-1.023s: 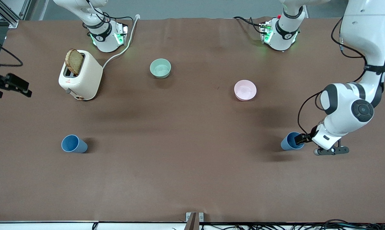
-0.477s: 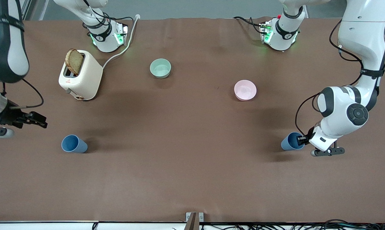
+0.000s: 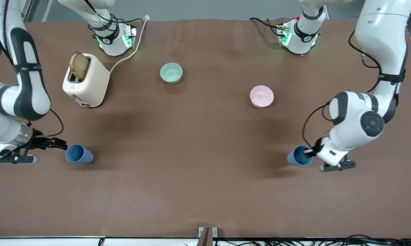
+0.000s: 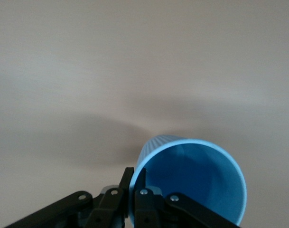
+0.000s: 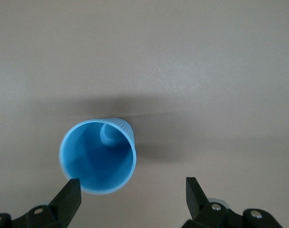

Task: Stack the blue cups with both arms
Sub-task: 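Carry the cup with the left gripper to the table middle while the right gripper grasps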

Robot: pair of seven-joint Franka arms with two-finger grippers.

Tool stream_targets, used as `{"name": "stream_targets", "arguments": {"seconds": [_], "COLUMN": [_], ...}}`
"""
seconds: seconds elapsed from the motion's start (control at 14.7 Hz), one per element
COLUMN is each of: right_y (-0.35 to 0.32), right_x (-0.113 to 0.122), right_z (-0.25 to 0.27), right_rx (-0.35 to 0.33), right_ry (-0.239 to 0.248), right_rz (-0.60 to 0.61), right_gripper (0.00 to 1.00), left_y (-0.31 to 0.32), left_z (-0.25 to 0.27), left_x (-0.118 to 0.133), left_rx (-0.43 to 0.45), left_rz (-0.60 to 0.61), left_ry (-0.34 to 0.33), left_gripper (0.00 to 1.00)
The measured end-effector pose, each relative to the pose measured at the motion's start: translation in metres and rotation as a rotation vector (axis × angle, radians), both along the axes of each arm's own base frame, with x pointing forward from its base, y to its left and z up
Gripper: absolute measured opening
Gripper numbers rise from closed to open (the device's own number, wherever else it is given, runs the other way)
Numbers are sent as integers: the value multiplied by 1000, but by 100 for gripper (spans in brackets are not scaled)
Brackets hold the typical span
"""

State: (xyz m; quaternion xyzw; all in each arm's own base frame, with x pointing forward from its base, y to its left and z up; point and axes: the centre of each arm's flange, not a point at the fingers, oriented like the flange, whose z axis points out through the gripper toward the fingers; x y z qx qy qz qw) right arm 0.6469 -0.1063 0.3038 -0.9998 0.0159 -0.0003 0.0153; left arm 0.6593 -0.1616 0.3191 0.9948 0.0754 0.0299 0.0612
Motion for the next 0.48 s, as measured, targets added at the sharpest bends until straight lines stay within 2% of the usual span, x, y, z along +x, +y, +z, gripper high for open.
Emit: {"name": "stream_targets", "arguments": {"seconds": [0.14,0.27,0.34,0.48], "right_y": [0,1,0,0], "right_x": [1,1,2,3], "right_z": [-23,-35,-39,-49], "right_rx": [23,45,45,43], "right_ry": [13,19,13,8], "right_rz": [-17,-27,-23,-14], "right_gripper": [96,93,88,68], "left_y": [-97,-189,-227,-284], "left_z": [13,10,4,-15], "left_x": [-26,-70,-92,-135], "left_rx": [5,4,-3,-3], "left_rz": [26,64,79,96], "left_ry": [-6,-4,-4,21], "left_gripper": [5,5,5,5]}}
